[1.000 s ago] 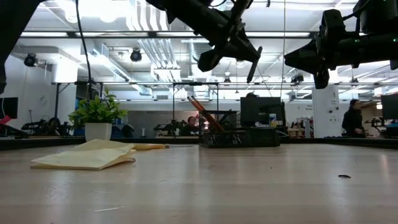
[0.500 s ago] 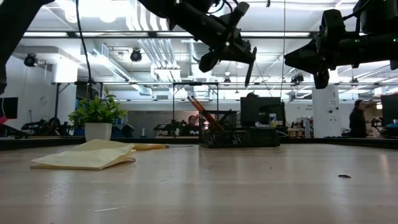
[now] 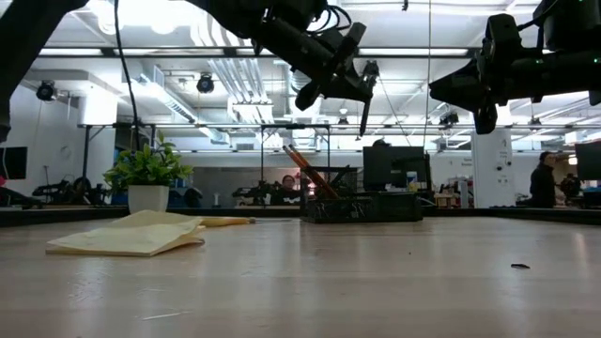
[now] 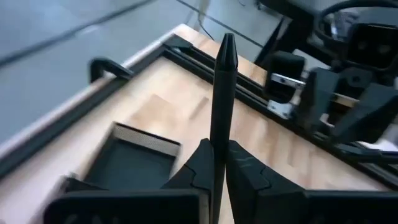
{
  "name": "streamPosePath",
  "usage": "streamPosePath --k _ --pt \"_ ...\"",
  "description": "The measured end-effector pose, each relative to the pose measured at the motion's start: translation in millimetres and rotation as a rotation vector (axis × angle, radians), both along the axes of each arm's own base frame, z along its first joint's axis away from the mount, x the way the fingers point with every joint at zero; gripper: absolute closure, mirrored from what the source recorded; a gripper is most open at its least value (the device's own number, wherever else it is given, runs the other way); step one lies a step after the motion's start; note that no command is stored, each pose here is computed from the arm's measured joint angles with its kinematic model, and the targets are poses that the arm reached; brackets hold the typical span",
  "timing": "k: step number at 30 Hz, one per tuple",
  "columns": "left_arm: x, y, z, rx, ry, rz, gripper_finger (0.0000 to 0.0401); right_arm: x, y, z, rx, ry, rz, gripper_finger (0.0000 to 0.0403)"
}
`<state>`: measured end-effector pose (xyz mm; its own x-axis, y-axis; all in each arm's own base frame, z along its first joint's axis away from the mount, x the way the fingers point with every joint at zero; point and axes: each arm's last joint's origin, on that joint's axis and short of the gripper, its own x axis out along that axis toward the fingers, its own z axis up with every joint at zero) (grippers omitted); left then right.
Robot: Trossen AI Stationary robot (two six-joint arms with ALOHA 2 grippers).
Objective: Pick and place office supplies into organizer
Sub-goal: Put the pen into the desk organizer
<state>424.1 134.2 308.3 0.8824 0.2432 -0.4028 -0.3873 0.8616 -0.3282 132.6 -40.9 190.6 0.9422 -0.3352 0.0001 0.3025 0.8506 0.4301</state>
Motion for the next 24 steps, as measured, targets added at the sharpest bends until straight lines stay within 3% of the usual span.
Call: streamPosePath --k 10,16,24 --pt "-4.4 13.8 0.3 0.163 0.050 0.096 0.0397 0.0 0.0 0.0 0.000 0.000 0.000 0.0346" --pt "-6.5 17.6 0.2 0.218 0.080 0.230 0.0397 0.0 -0.1 0.0 0.000 0.000 -0.001 0.0346" --pt "-5.2 21.2 -6.7 0.273 0.126 0.293 0.0397 0.0 -0.1 0.0 0.000 0.000 -0.001 0.0346"
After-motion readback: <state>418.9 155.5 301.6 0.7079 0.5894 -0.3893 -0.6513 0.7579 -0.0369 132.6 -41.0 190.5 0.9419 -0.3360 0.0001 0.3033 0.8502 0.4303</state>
